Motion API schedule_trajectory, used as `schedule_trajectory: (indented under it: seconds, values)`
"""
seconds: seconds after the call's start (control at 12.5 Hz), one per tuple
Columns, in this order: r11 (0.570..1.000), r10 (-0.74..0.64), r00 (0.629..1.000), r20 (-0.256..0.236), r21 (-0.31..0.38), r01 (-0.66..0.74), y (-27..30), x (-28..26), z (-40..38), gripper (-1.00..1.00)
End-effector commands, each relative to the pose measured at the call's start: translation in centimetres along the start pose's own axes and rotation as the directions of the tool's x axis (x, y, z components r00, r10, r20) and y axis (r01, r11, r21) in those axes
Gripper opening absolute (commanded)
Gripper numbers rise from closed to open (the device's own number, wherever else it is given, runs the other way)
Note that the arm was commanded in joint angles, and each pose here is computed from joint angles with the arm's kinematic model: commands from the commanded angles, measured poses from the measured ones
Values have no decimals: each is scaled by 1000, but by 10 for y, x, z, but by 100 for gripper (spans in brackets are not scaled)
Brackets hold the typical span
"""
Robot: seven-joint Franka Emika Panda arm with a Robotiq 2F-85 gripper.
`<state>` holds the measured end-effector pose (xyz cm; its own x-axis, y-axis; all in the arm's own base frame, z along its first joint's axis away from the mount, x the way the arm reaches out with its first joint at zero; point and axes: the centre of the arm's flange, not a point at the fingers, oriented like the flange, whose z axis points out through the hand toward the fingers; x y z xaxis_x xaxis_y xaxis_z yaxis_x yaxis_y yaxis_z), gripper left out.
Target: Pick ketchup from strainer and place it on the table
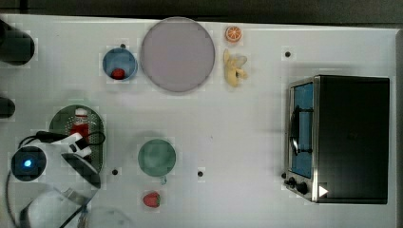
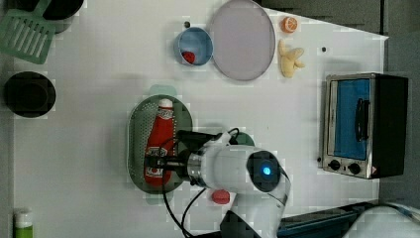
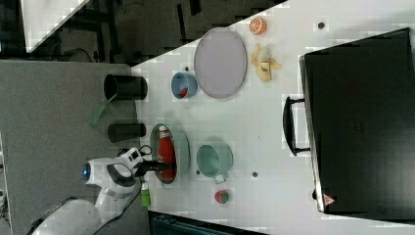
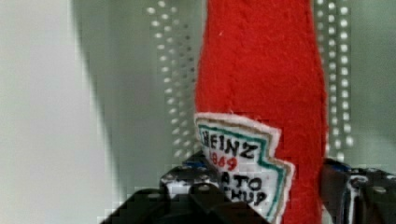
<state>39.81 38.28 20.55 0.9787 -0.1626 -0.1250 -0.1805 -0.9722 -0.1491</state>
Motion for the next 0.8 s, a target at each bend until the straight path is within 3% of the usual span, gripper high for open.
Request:
schedule_trajectory:
  seconds: [0.08, 0.32, 0.56, 0.8]
  values:
    - [994, 67, 990, -123, 96, -55, -38, 1, -102, 21]
    - [992, 117, 988, -105, 63, -111, -36, 10, -157, 21]
    - [998, 67, 997, -41, 12, -66, -15, 36, -206, 21]
    - [996, 94, 994, -56, 4, -94, 29, 89, -256, 21]
